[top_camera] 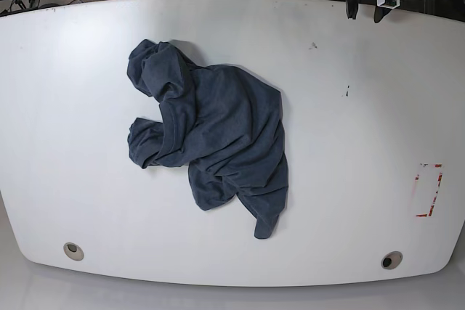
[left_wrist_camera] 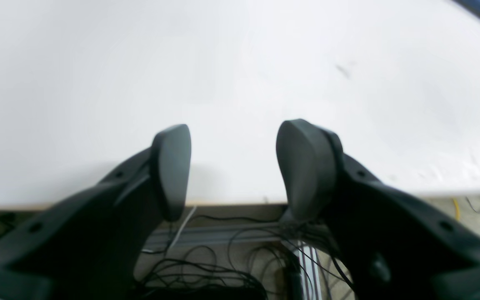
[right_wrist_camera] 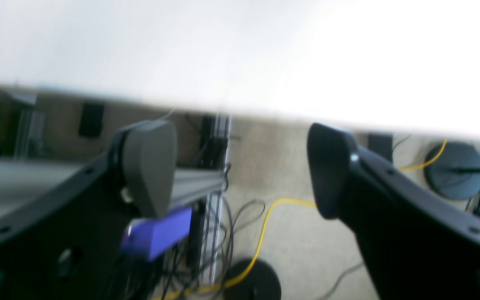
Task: Fold the T-shirt properly
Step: 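Lower both grippers toward the navy T-shirt heap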
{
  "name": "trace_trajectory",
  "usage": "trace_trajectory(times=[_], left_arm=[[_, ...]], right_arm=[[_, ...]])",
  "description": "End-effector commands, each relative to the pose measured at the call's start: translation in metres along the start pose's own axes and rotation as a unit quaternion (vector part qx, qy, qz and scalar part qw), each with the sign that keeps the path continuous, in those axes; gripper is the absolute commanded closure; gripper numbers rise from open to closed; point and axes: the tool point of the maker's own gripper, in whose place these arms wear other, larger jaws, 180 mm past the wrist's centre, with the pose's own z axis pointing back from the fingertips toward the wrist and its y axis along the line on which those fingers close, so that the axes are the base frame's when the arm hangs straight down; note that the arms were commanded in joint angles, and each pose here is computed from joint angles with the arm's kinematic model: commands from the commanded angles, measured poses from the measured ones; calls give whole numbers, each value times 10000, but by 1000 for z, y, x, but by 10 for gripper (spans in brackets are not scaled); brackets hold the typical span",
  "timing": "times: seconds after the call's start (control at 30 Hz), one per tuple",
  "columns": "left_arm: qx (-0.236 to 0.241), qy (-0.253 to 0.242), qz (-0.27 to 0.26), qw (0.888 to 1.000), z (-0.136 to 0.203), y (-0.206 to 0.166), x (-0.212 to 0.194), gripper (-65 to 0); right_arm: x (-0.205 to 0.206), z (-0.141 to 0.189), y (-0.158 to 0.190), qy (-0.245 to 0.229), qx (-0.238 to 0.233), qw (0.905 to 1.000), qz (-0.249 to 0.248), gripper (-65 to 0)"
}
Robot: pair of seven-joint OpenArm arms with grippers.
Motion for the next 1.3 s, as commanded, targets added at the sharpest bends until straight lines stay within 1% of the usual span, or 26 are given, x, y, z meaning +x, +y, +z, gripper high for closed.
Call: trace_trajectory(times=[0.0,0.07,0.4,0.47,0.6,0.87,1.27], left_arm=[[41,-161,43,9999,2,4,7,-338],[79,-271,86,9996,-5,5,12,-338],[56,-569,41,9984,-21,6,31,-337],[39,-699,-2,9975,-26,5,41,-337],[24,-769,-9,9970,-28,4,46,-338],[-8,-893,-20,9960,-26,2,55,-338],[23,-993,-40,9950,-30,5,60,-338]], right_arm=[[13,-1,-1,-249,-54,9997,-2,-467],[26,-12,1,-433,32,9991,-27,-466],[50,-34,10,-736,201,9971,2,-463],[59,-45,10,-797,221,9966,54,-462],[71,-54,9,-917,233,9955,85,-462],[93,-72,0,-1024,156,9944,204,-453],[112,-89,-5,-1180,220,9919,422,-460]])
